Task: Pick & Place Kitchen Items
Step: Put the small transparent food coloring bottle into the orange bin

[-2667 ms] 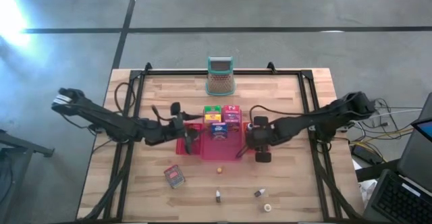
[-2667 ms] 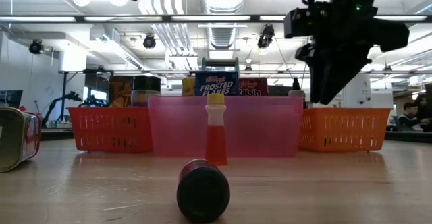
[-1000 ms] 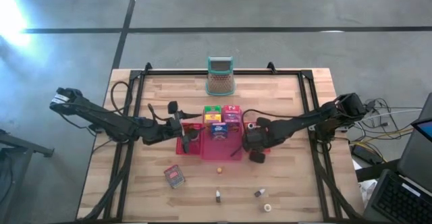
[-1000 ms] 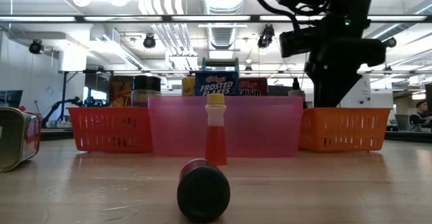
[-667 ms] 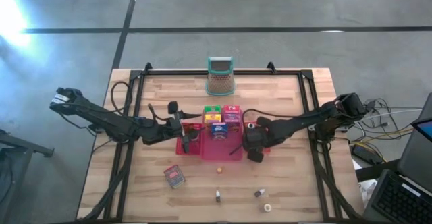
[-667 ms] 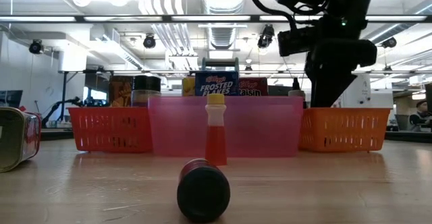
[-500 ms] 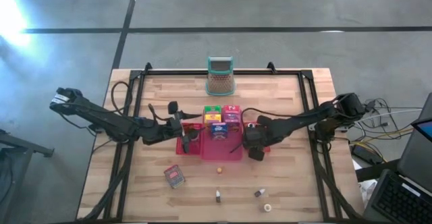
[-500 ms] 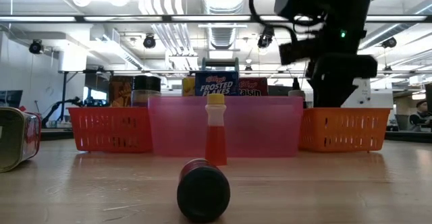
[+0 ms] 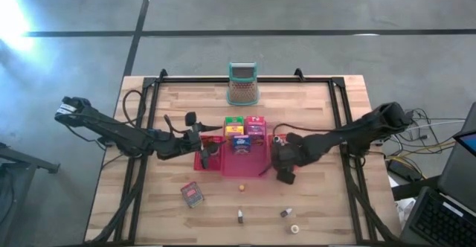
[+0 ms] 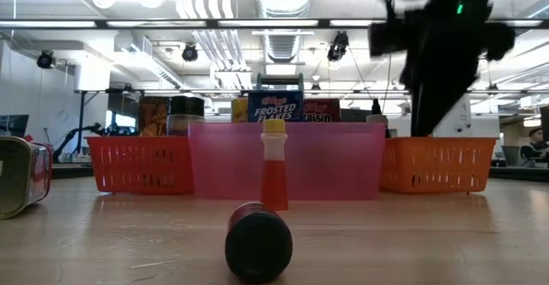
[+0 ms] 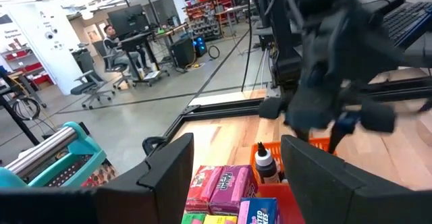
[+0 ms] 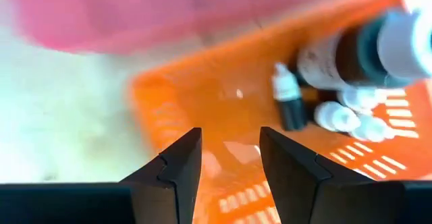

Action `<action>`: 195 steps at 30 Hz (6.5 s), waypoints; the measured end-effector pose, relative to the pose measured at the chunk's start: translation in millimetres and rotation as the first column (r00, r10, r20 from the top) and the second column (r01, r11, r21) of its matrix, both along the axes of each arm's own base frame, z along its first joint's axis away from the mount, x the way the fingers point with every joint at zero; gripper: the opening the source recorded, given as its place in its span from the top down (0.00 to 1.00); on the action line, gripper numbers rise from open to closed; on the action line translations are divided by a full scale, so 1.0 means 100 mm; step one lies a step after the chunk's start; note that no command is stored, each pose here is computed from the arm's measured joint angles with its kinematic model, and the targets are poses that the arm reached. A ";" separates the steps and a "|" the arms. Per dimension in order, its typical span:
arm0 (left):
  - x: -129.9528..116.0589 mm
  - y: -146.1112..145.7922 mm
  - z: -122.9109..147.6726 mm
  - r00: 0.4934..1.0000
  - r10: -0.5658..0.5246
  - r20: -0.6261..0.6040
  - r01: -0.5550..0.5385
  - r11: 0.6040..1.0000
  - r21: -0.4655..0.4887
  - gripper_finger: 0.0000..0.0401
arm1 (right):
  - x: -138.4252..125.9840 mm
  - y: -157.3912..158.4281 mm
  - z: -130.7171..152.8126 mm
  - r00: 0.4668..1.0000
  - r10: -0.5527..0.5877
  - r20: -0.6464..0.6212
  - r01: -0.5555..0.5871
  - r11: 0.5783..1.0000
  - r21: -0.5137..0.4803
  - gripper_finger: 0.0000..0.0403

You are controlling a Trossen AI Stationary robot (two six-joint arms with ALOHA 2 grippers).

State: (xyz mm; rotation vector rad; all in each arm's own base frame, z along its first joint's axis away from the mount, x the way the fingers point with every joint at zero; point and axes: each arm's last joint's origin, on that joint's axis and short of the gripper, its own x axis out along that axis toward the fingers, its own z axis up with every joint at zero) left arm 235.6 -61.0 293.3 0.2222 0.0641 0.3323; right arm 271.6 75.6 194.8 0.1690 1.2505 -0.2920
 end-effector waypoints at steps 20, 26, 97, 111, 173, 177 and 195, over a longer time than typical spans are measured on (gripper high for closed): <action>-0.35 -0.56 -0.24 0.921 -0.258 -0.291 0.150 0.927 -0.344 0.43 | -0.08 0.90 0.84 0.874 0.362 0.324 -0.349 0.932 -0.101 0.70; -0.62 -0.95 -0.31 0.897 -0.299 -0.325 0.180 0.920 -0.348 0.43 | -0.07 0.91 0.77 0.894 0.324 0.310 -0.314 0.946 -0.084 0.71; -0.43 -0.93 -0.21 0.981 -0.049 -0.188 0.031 0.995 -0.097 0.43 | 1.19 0.78 -0.28 0.872 0.374 0.317 -0.389 0.921 -0.016 0.54; -0.43 -0.93 -0.21 0.981 -0.049 -0.186 0.030 0.994 -0.101 0.43 | 1.18 0.78 -0.29 0.871 0.391 0.298 -0.402 0.915 -0.025 0.76; -0.43 -0.92 -0.24 0.983 -0.041 -0.182 0.020 0.993 -0.120 0.43 | -0.84 -0.38 0.07 0.909 -0.102 0.405 0.102 0.995 0.022 0.78; -0.42 -0.91 -0.24 0.983 -0.039 -0.182 0.017 0.993 -0.119 0.43 | -0.85 -0.38 0.00 0.908 -0.110 0.404 0.104 0.994 0.036 0.81; -0.41 -0.90 -0.24 0.983 -0.032 -0.182 0.010 0.993 -0.119 0.43 | -0.90 -0.55 -0.22 0.902 -0.192 0.385 0.190 0.981 0.046 0.81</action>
